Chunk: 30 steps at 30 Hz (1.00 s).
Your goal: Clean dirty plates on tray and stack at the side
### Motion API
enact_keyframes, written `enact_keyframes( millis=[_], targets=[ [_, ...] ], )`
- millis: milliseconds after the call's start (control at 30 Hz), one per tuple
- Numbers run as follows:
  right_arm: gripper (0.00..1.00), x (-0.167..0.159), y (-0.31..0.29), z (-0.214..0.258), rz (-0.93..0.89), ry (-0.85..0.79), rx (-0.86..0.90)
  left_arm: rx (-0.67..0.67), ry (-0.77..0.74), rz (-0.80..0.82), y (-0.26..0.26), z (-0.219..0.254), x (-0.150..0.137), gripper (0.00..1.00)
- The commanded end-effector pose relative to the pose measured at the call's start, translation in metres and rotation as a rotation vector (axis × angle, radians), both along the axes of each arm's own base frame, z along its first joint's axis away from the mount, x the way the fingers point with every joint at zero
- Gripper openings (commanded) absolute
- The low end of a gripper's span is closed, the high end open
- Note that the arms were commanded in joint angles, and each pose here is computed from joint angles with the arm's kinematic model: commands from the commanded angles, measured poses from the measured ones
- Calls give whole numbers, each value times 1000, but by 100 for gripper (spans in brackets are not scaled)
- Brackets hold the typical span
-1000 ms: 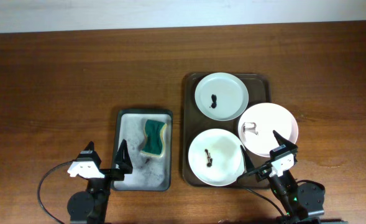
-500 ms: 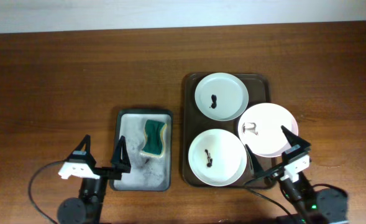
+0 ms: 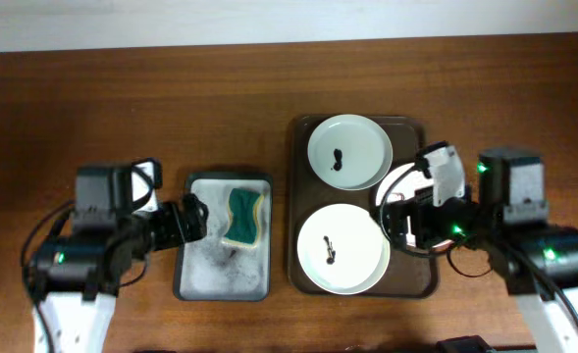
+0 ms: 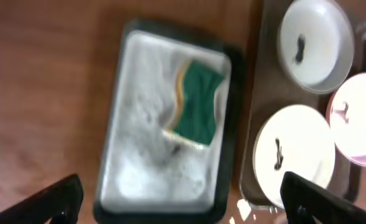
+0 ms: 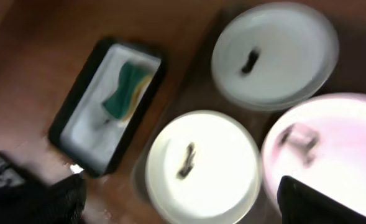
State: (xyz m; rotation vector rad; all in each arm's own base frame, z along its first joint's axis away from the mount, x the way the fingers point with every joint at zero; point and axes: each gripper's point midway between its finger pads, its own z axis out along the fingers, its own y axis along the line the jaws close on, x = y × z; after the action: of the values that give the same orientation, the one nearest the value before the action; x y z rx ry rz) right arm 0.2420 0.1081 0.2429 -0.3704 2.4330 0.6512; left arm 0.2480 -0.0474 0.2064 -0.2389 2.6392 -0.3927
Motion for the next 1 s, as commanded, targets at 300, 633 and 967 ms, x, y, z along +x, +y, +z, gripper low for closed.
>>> enact_keyframes(
  millis=[300, 633, 967],
  targets=[
    [56, -47, -26, -200, -323, 604, -83, 222, 179, -203, -25, -54, 11, 100],
    [4, -13, -33, -244, -392, 532, -102, 224, 201, -205, -30, -72, 28, 92],
    [4, -6, -44, -242, -486, 524, -129, 237, 315, -226, -37, -120, 39, 86]
  ],
)
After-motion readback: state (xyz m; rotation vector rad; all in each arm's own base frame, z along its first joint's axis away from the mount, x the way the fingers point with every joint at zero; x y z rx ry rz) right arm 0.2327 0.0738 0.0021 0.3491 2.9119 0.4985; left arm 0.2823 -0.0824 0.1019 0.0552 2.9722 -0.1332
